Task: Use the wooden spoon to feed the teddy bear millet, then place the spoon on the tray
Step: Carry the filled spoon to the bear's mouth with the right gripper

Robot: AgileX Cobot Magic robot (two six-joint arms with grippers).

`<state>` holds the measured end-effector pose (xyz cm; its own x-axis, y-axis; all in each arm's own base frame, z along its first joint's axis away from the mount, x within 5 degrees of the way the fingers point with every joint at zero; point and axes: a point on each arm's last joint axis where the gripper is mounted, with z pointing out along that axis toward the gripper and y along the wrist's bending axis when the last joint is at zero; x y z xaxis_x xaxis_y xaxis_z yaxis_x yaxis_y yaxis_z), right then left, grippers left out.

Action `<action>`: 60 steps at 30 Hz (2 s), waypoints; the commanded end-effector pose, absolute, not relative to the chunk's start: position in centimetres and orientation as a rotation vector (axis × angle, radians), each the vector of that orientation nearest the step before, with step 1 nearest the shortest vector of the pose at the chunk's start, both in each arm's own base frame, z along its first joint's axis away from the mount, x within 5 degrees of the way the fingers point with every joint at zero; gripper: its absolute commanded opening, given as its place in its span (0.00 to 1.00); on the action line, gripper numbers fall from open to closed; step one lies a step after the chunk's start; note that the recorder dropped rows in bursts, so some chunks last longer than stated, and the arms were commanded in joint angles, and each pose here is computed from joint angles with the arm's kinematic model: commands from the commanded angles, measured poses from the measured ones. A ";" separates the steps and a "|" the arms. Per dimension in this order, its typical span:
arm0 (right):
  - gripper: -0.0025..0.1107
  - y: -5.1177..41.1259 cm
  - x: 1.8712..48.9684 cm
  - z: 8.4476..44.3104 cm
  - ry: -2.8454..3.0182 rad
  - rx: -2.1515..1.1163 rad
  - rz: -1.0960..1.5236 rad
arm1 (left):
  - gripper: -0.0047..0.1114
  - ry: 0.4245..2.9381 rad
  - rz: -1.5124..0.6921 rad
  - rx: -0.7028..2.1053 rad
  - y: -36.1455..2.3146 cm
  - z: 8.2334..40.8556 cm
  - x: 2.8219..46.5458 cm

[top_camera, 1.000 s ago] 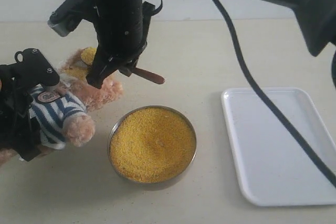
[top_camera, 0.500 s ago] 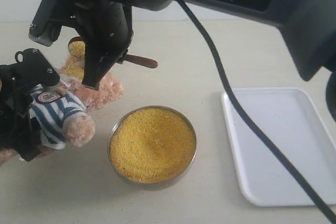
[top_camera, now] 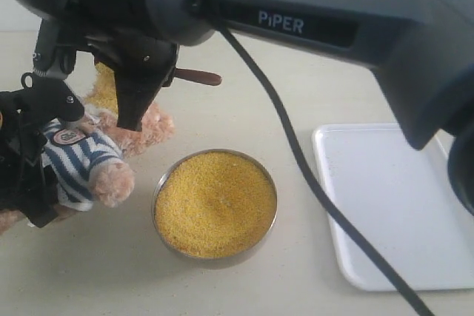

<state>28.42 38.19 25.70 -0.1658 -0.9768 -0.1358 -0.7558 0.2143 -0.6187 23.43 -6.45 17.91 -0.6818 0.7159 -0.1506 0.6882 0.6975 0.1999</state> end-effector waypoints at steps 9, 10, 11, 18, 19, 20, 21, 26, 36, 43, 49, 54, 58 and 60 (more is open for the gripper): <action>0.02 38.6 26.7 23.9 1.833 -1.552 -0.706 | 0.07 2.658 0.175 1.113 -6.7 18.2 23.5; 0.02 38.6 26.7 24.0 1.830 -1.540 -0.710 | 0.07 2.658 0.175 1.113 -6.7 18.2 23.5; 0.02 38.6 26.7 24.3 1.825 -1.532 -0.713 | 0.07 2.658 0.175 1.113 -6.7 18.2 23.5; 0.02 38.3 26.7 24.6 1.831 -1.518 -0.737 | 0.07 2.658 0.175 1.113 -6.7 18.2 23.5; 0.02 38.3 26.7 24.6 1.830 -1.518 -0.742 | 0.07 2.658 0.175 1.113 -6.7 18.2 23.5; 0.02 38.3 26.7 24.6 1.831 -1.517 -0.744 | 0.07 2.658 0.175 1.113 -6.7 18.2 23.5; 0.02 38.3 26.7 24.6 1.833 -1.514 -0.746 | 0.07 2.658 0.175 1.113 -6.7 18.2 23.5; 0.02 38.1 26.7 25.6 1.826 -1.476 -0.731 | 0.07 2.656 0.179 1.116 -6.7 18.2 23.5; 0.02 37.5 26.4 27.1 1.831 -1.429 -0.701 | 0.07 2.656 0.179 1.116 -6.7 18.2 23.5; 0.02 36.7 26.0 26.3 1.806 -1.414 -0.764 | 0.07 2.656 0.179 1.116 -6.7 18.2 23.5; 0.02 37.1 25.1 25.6 1.711 -1.373 -0.833 | 0.07 2.656 0.179 1.116 -6.7 18.2 23.5; 0.02 37.1 24.7 24.9 1.692 -1.384 -0.847 | 0.07 2.656 0.179 1.116 -6.7 18.2 23.5; 0.02 37.1 24.8 24.9 1.688 -1.382 -0.846 | 0.07 2.654 0.179 1.116 -6.7 18.2 23.6; 0.02 37.2 24.8 24.9 1.687 -1.383 -0.842 | 0.07 2.654 0.179 1.116 -6.7 18.2 23.6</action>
<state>24.86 37.20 24.31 -0.1137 -0.9832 -0.1431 -0.4775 0.1804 -0.8599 23.32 -6.42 17.78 -0.6793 0.7189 -0.1473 0.6916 0.6943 0.1988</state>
